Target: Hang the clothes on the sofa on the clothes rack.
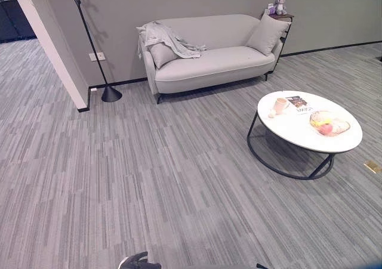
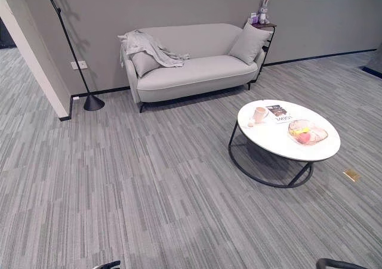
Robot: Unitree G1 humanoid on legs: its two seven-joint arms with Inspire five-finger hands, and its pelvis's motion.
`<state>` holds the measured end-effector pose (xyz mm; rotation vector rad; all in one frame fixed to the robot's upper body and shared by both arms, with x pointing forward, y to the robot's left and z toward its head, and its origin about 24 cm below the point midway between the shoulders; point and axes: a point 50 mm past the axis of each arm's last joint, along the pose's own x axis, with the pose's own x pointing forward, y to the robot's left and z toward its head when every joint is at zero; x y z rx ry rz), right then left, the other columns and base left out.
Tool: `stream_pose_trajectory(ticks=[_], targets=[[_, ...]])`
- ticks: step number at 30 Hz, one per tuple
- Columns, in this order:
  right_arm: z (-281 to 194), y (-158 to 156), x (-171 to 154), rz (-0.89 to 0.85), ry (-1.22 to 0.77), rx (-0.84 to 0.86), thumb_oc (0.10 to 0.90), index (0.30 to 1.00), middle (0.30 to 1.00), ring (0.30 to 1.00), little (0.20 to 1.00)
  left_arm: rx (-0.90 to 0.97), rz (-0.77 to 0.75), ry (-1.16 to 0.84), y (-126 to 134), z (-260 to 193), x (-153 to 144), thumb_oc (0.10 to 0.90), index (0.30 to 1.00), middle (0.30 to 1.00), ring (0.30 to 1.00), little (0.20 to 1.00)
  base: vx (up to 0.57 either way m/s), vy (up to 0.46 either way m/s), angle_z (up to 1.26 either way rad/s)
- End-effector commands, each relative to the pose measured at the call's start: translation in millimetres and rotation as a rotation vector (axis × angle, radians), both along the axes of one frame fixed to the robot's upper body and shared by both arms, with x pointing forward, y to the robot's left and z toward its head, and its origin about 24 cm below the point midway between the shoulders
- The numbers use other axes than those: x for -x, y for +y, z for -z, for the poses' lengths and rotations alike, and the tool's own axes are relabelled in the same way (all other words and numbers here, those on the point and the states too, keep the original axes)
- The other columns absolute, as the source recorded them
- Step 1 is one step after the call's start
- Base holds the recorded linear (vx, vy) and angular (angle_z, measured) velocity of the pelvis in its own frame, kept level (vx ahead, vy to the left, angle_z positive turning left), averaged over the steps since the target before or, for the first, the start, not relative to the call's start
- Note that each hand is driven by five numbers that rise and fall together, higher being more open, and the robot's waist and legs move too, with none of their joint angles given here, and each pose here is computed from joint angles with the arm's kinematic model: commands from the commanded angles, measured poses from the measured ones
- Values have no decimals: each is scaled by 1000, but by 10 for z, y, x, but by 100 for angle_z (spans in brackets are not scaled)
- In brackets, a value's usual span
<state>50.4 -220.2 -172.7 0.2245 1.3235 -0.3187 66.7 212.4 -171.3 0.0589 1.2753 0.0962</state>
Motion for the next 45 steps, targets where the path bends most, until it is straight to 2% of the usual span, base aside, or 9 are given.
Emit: stream_pose_trajectory(ticks=[1,6,13,19,30,31,40,44,45], targets=[[23,253,-175,-76,2,-52,800,900,900,900,900,50,102,47,-273,52,59,800,900,900,900,900,11,71,-1],[-59,-227,-92,-34,59,42,800,900,900,900,900,31,149,11,-213,24,-68,800,900,900,900,900,-6,61,-2],[-147,-376,-363,25,-23,60,800,900,900,900,900,12,212,-48,-193,-31,-320,800,900,900,900,900,-24,167,-9],[-258,-666,-421,257,-93,90,800,900,900,900,900,-21,304,-25,-144,-41,-346,800,900,900,900,900,201,45,-31],[-310,-946,194,514,48,119,800,900,900,900,900,-62,548,-62,-222,-88,-548,800,900,900,900,900,490,-221,27],[-427,-1172,209,473,66,194,800,900,900,900,900,-67,542,-64,-221,-81,-519,800,900,900,900,900,899,-626,37],[-650,-1436,-389,69,0,358,800,900,900,900,900,-57,259,-126,-93,-116,-564,800,900,900,900,900,493,-412,-32],[-619,-1259,-702,-111,-81,363,800,900,900,900,900,-47,156,-36,-11,-47,-281,800,900,900,900,900,601,-11,-44],[-469,-782,-975,-220,-129,336,800,900,900,900,900,-37,161,-20,-97,-27,-264,800,900,900,900,900,466,24,-61]])
